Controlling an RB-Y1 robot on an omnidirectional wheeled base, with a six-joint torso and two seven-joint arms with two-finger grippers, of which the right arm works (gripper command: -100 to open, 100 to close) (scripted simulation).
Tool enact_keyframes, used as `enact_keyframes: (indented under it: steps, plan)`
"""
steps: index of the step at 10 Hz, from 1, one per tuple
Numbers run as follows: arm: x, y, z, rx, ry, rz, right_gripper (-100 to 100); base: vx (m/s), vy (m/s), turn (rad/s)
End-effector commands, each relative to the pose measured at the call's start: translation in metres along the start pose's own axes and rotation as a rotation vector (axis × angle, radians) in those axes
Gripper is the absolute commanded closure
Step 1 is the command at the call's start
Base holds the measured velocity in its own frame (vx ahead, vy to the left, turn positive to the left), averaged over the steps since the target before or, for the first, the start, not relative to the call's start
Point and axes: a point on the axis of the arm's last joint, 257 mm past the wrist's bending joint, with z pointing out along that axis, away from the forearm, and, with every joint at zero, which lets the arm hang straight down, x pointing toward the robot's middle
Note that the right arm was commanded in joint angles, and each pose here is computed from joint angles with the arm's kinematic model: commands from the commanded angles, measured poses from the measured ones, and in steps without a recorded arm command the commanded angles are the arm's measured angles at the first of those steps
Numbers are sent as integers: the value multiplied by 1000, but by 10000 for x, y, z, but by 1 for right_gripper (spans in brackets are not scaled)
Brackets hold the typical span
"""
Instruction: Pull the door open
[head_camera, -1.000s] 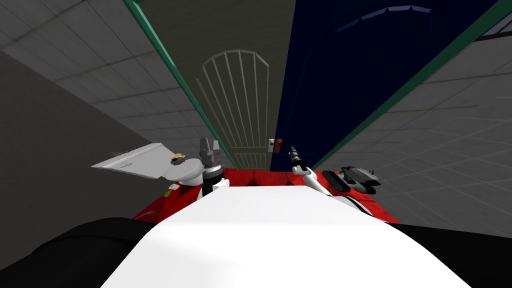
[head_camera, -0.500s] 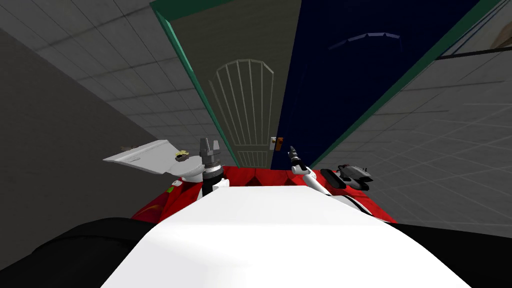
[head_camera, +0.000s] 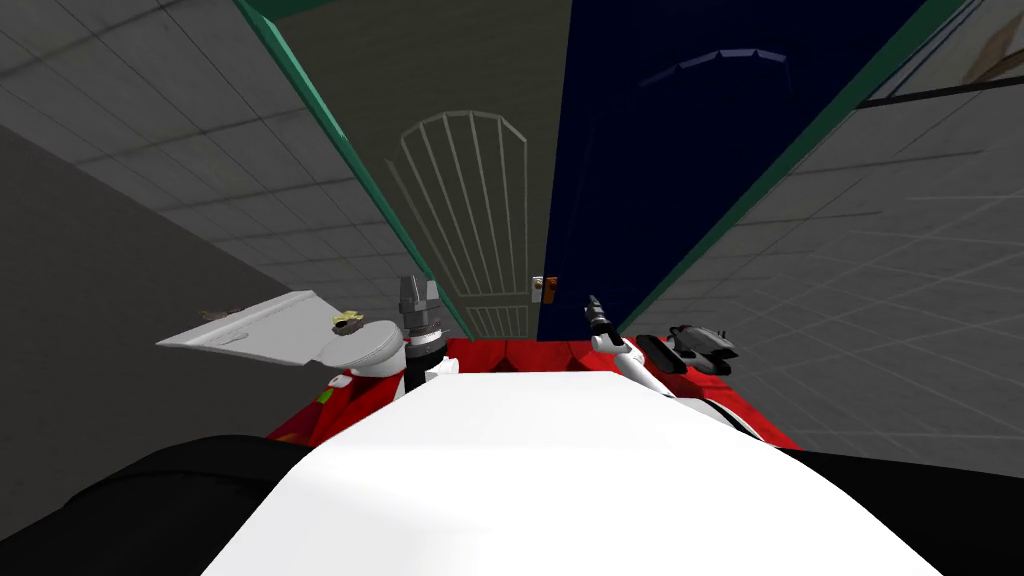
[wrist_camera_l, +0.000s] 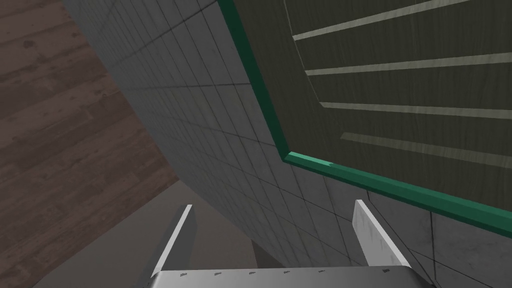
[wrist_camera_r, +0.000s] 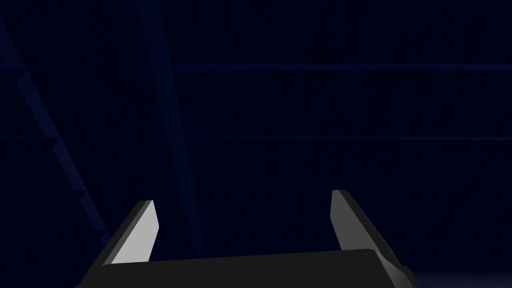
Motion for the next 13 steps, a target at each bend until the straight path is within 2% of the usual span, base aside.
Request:
enact_keyframes:
  steps: [1,3,5,6,7,12,13]
  plan:
    - [41,26,19,-5,3,3,-100,184,18,78]
    - [215,88,67,-18,25,13,-100,224,36,103]
    - [514,201,135,-42,64,29,-100,213,117,191]
    - [432,186,122,-35,53,23,-100,93,51,37]
    - [432,186,122,-35,53,23,100,-9,-4,-33]
    - [432,186,122,-35,53,23,100,-21,-12,-1]
    - [285,131,82,-24,35,16,-100,-163,-49,-145]
